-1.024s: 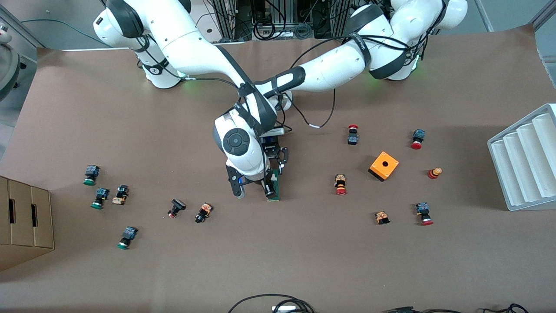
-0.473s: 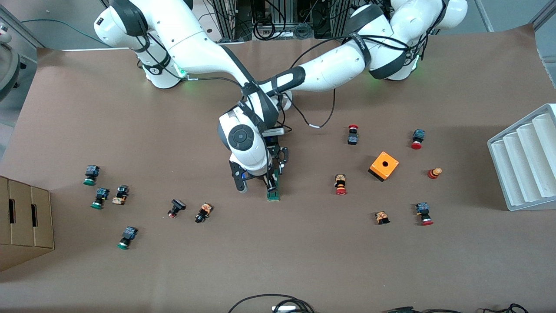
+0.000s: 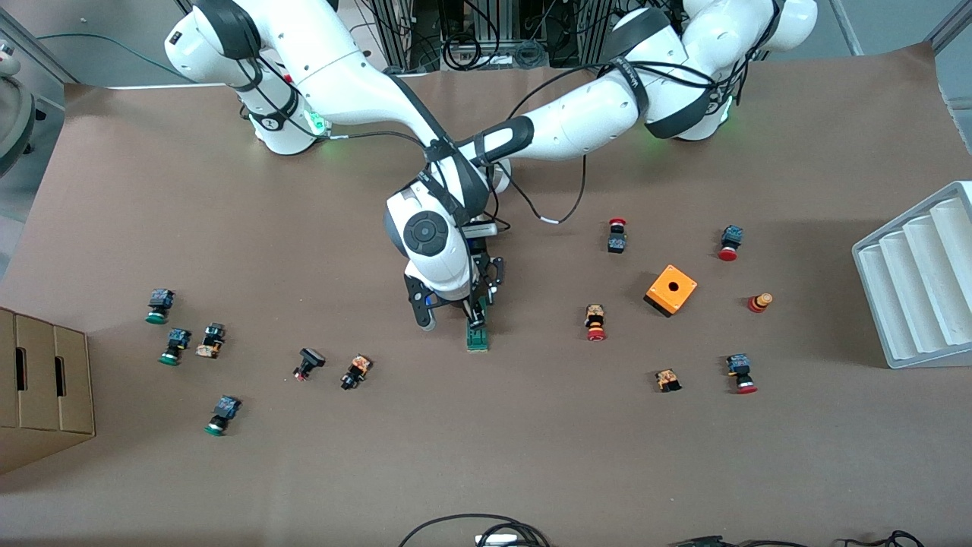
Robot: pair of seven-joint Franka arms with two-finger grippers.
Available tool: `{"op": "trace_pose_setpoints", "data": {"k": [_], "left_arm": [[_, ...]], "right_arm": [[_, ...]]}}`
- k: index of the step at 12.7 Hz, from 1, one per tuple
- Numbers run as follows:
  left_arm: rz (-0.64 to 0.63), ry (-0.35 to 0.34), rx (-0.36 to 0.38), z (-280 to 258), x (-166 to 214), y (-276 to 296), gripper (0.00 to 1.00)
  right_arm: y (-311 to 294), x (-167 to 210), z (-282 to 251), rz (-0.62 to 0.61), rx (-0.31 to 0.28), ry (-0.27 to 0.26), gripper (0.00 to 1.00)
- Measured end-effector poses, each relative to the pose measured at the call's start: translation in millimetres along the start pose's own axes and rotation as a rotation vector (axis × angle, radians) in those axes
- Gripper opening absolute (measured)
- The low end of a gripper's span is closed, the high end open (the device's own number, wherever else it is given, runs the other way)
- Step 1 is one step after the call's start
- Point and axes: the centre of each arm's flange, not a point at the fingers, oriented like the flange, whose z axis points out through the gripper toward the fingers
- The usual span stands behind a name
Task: Close load switch with both arms
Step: 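Push the white lever along the switch body with the right gripper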
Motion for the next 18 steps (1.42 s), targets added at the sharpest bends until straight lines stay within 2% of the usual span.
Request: {"op": "trace_pose_setpoints", "data": {"k": [2,3,5,14,18], "left_arm": [[0.000,0.000,0.000,0.0,0.0,0.0,0.63],[0.000,0.000,0.000,0.0,0.0,0.0,0.63],[0.000,0.000,0.000,0.0,0.0,0.0,0.63],[0.000,0.000,0.000,0.1,0.0,0.0,0.63],[0.000,0.000,0.000,0.3,0.1,-0.1,0.63]], "right_arm": [[4.1,-2.9,2.1,-0.005,-0.001,0.001,0.61],[5.1,-4.1,2.1,-0.006,-0.001,0.001,0.55],[5.5,-4.3,0.8,-0.006,0.000,0.000,0.52],[7.9,-6.3,1.6,-0.010,0.010,-0.001,0.49],[7.9,-5.9,2.0,-0.010,0.015,-0.001,0.43]]}}
